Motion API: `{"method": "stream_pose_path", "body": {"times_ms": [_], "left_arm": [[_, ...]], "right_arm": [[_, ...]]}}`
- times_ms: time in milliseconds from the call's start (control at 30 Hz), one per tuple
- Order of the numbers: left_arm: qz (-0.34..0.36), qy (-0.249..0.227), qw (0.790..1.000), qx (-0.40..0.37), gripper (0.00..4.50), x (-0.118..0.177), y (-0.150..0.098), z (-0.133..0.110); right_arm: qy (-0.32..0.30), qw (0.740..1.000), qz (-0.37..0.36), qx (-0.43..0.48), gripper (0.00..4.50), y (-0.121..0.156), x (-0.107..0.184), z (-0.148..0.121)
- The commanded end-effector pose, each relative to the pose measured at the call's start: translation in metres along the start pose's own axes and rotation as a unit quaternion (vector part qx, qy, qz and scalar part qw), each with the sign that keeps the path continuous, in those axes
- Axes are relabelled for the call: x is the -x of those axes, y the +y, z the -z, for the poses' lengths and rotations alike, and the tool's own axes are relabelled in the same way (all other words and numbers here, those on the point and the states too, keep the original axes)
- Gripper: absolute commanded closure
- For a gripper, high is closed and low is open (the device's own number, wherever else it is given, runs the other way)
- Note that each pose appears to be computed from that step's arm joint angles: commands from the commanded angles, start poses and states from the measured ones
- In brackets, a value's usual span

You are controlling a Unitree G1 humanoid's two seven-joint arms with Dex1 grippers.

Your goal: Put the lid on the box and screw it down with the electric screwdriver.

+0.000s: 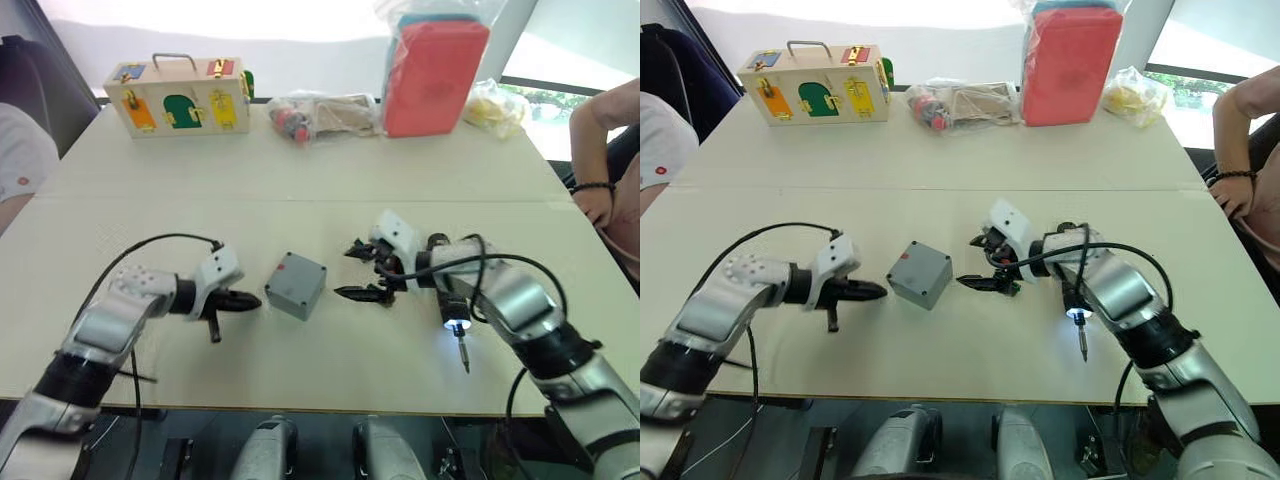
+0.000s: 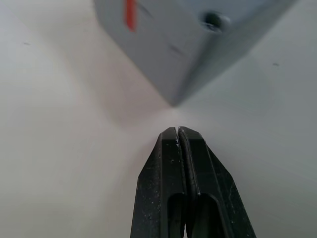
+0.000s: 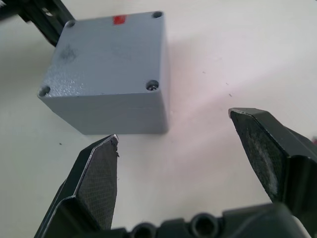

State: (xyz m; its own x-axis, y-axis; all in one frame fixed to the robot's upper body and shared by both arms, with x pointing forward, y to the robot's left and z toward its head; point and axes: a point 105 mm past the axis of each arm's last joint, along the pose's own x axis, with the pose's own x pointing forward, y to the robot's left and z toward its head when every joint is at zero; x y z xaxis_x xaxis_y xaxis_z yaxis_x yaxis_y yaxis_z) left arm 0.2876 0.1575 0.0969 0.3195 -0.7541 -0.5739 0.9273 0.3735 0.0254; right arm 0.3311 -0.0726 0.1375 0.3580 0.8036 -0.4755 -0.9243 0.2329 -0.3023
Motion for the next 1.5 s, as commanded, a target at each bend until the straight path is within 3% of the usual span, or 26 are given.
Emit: {"method": "stream_pose_path", "body": {"times_ms": [33, 333, 933, 1100, 1300, 1400, 1500], "left_arm": [[-0.004, -0.025, 1.0, -0.002, 4.5, 0.0, -0.007, -0.013], [-0.071, -0.089, 0.994, 0.001, 4.5, -0.011, 0.013, -0.036], [-0.06, -0.087, 0.994, -0.012, 4.5, -0.015, 0.022, -0.039], [-0.07, -0.095, 0.993, -0.015, 4.5, -0.011, 0.025, -0.044], [-0.079, -0.098, 0.992, -0.016, 4.5, 0.009, 0.032, -0.05], [-0.071, -0.118, 0.99, -0.011, 4.5, 0.02, 0.033, -0.063], [-0.049, -0.143, 0.988, -0.012, 4.5, 0.024, 0.027, -0.081]], "right_arm": [[-0.013, 0.997, -0.035, 0.064, 0.62, 0.004, -0.005, -0.01], [-0.04, 0.992, -0.119, 0.033, 0.62, 0.04, -0.008, -0.015], [-0.026, 0.997, -0.064, -0.022, 0.62, 0.046, -0.001, -0.004], [-0.031, 0.998, -0.037, -0.04, 0.62, 0.039, 0.015, -0.008], [-0.061, 0.994, -0.002, -0.09, 0.62, 0.028, 0.054, -0.026], [-0.106, 0.982, 0.027, -0.155, 0.62, 0.014, 0.066, -0.031], [-0.113, 0.972, 0.092, -0.185, 0.62, -0.014, 0.066, -0.019]]}}
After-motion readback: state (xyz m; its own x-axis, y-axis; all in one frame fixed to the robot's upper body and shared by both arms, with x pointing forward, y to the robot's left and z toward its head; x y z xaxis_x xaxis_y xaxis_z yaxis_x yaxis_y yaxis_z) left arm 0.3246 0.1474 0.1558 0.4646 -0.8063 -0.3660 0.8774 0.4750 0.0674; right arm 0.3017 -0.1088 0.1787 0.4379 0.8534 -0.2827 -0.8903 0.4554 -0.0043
